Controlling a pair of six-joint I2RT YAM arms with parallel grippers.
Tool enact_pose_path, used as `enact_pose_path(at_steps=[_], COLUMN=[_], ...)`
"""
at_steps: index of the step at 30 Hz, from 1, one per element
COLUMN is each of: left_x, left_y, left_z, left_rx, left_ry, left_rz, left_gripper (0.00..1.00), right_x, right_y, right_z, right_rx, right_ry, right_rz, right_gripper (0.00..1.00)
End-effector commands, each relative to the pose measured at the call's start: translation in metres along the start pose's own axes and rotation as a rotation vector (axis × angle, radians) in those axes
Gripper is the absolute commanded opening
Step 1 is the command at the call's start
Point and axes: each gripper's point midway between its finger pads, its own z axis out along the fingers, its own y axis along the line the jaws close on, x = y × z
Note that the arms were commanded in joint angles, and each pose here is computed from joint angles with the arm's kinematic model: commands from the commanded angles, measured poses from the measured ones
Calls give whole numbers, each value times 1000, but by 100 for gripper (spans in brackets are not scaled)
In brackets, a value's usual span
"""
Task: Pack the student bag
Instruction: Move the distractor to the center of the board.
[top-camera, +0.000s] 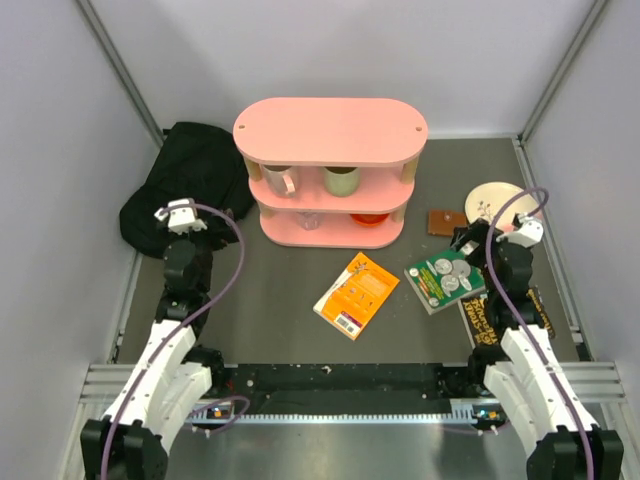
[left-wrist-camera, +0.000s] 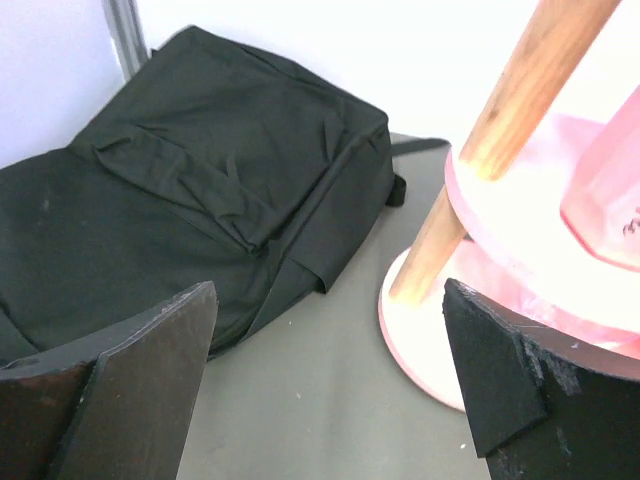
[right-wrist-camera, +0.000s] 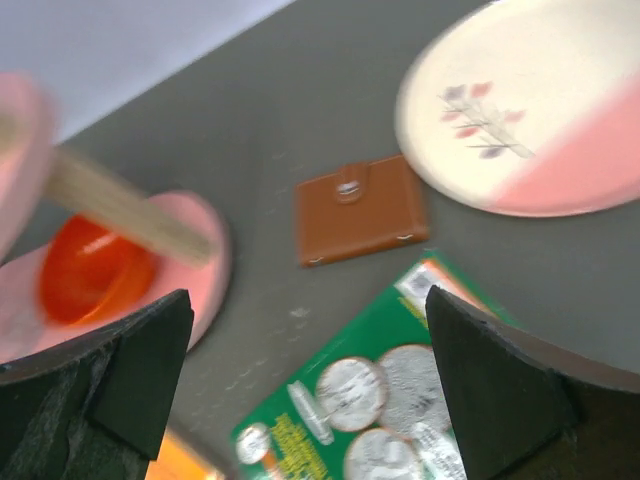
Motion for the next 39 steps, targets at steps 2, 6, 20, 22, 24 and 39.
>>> enact_pose_path(at_steps=[2, 6, 20, 22, 24, 39], left_x=[-32, -31, -32, -27, -21, 68], left_y=[6, -2, -42, -47, -50, -91], left_z=[-7, -13, -31, -32, -34, -27], left_rx=[-63, -38, 161, 194, 206, 375], left_ry=[-68, 19, 158, 176, 198, 429], left_rz=[-105, -129, -186, -171, -181, -203], left_gripper=[99, 99, 99, 99, 99, 98], right_x=[-21, -22, 37, 52, 63, 145], right_y=[93, 132, 172, 184, 194, 236], right_z=[-30, -48, -61, -64, -65, -41], right_rx=[-460, -722, -697, -707, -712, -582], right_ry=[50, 60, 350, 396, 442, 567], right_rz=[133, 151, -64, -94, -102, 17], right_gripper=[99, 99, 99, 99, 99, 99])
